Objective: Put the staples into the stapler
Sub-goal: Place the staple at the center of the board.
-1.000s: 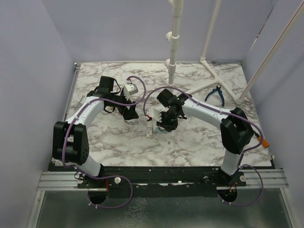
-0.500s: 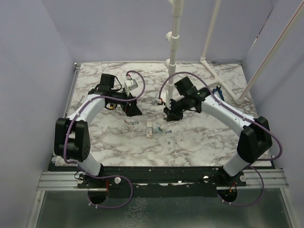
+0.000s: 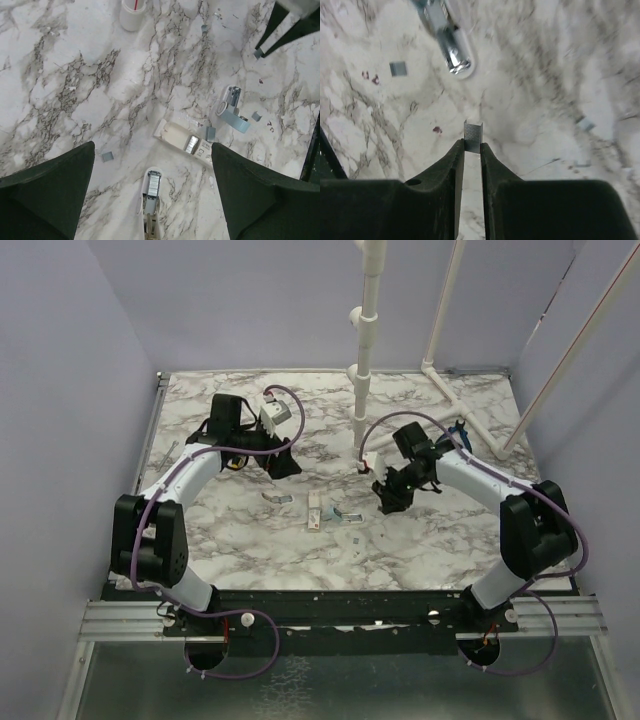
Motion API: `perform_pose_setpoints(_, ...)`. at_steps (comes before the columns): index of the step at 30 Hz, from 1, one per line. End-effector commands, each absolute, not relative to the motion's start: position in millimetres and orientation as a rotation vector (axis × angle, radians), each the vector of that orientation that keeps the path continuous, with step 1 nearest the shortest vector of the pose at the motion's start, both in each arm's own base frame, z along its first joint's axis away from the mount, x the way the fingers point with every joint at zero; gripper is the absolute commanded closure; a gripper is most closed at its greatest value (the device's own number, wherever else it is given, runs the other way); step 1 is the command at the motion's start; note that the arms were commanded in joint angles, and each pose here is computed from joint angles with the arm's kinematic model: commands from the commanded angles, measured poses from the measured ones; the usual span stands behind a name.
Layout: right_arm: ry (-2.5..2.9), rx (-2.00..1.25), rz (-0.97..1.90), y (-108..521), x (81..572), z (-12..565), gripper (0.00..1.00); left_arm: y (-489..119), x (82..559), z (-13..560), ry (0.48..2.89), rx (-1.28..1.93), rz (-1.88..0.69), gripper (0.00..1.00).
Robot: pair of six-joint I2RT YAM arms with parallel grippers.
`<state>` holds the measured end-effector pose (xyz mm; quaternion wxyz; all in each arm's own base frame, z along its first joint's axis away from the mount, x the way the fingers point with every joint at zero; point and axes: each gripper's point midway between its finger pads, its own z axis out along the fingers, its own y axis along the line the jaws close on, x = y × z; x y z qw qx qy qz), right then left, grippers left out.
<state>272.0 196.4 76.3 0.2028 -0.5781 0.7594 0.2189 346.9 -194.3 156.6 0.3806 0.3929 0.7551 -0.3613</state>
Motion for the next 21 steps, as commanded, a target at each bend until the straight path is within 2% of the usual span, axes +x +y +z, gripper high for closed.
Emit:
perform_pose_setpoints(1, 2.190, -1.670, 0.568, 177.2, 250.4, 41.8, 0.80, -191.4, 362.5, 180.7, 1.868, 0.973, -0.816, 0.01)
perform_pose_setpoints(10, 2.147, -1.711, 0.488, 166.6, 248.2, 8.8, 0.78, -189.4, 361.9, 181.1, 1.863, 0.980, -0.794, 0.01)
perform_pose_setpoints(21, 2.063, -1.704, 0.399, 159.6, 248.8, 5.3, 0.61, -182.7, 380.4, 176.3, 1.936, 0.902, -0.733, 0.01)
